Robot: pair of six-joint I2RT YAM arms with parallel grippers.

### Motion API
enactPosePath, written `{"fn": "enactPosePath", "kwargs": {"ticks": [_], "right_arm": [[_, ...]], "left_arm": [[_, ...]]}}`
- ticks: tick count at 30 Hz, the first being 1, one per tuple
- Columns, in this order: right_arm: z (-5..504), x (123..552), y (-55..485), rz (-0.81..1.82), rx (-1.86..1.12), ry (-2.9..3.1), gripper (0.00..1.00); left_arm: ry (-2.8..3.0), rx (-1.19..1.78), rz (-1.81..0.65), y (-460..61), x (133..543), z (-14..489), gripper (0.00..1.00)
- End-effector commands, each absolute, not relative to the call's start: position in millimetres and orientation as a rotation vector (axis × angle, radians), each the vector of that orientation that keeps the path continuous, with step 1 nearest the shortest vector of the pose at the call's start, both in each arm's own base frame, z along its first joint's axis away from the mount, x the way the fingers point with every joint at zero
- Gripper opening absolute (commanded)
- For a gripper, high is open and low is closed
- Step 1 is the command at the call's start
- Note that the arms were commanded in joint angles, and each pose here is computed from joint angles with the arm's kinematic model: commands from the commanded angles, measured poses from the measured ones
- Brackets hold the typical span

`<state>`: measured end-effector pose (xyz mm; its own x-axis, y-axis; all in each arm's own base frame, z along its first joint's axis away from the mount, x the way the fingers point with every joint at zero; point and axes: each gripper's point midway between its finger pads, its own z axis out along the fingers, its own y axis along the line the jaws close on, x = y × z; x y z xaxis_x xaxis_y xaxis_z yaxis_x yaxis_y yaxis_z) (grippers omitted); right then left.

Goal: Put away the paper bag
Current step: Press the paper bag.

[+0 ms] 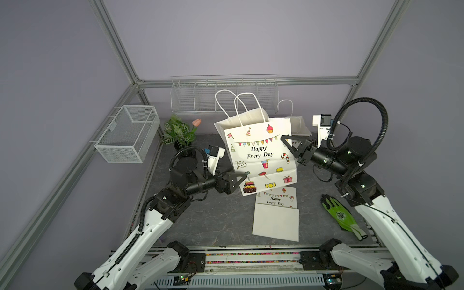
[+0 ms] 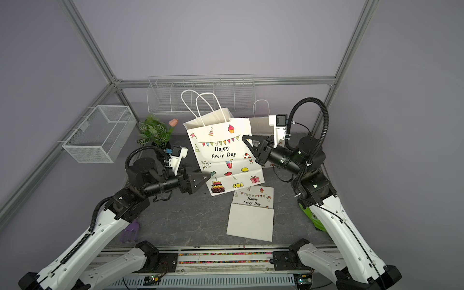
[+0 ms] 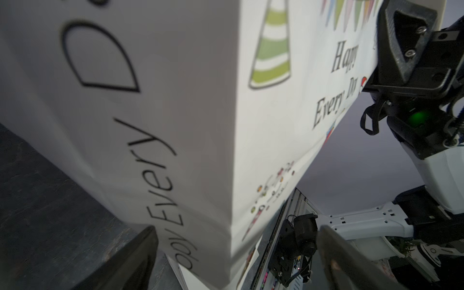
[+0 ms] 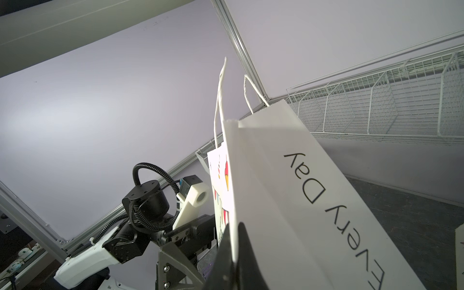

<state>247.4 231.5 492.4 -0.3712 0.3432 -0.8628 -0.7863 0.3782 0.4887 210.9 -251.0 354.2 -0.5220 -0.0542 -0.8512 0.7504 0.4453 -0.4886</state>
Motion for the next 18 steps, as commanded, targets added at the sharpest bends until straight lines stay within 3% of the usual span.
{"fn": "enactPosePath", "kwargs": {"ticks": [1, 18], "right_arm": [[514, 230, 228, 1.288, -0.449, 1.453, 0.07], [506, 237, 245, 1.416, -0.46, 1.468, 0.07]], "left_arm": [[1.829, 0.584, -1.06, -238, 212, 363, 1.0], [1.659, 0.658, -1.305, -270, 209, 403, 1.0]]}}
